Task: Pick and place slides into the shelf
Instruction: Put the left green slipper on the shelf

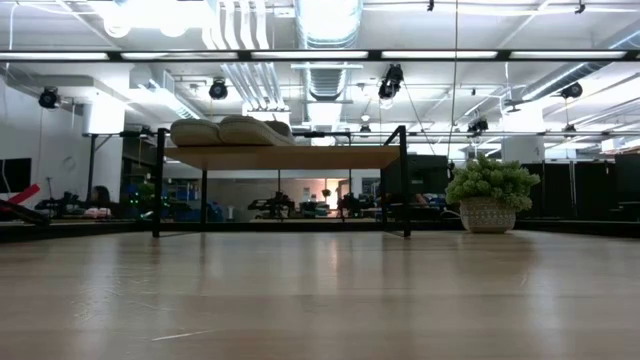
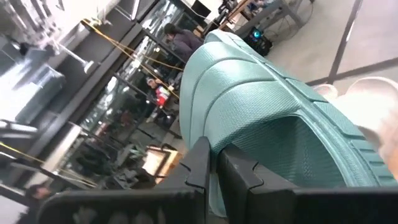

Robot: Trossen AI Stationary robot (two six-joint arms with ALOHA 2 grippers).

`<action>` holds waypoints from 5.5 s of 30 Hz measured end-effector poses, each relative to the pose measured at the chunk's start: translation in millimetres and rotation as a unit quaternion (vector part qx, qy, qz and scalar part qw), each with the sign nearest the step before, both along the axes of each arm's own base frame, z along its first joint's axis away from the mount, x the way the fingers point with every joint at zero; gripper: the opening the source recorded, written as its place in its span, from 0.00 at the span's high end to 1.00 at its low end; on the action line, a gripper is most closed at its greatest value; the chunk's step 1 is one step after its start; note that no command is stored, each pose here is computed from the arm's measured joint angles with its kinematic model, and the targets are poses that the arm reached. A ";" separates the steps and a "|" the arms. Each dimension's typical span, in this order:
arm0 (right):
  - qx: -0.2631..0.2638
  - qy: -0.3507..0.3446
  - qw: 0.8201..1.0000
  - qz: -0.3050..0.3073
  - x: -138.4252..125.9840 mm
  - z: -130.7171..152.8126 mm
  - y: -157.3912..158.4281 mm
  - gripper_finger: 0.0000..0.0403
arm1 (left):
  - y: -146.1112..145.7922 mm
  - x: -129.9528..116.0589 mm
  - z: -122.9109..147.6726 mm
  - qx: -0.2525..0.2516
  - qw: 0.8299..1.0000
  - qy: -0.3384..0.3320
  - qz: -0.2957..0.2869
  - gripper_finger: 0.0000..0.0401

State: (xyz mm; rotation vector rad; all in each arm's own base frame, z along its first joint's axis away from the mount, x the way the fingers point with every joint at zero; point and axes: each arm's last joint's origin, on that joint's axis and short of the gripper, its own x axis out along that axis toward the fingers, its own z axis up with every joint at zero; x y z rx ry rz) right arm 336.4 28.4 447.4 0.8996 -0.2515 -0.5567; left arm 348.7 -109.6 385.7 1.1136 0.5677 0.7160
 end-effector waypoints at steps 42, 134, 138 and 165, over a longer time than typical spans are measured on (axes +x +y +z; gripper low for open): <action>0.162 -0.097 0.981 -0.038 4.9 -16.0 -22.4 0.96 | 0.2 -5.0 0.9 0.037 0.996 0.028 0.071 0.59; 0.171 -0.148 0.974 -0.001 3.3 -4.0 -17.1 0.96 | 42.7 -2.3 30.0 0.045 0.998 -0.005 0.045 0.81; 0.175 -0.151 0.973 -0.001 3.1 -3.7 -17.2 0.96 | 42.8 -3.0 30.8 0.046 0.998 -0.006 0.044 0.90; 0.165 -0.145 0.975 -0.003 3.1 -3.5 -17.9 0.96 | 43.0 -3.3 30.7 0.046 0.998 -0.005 0.043 0.94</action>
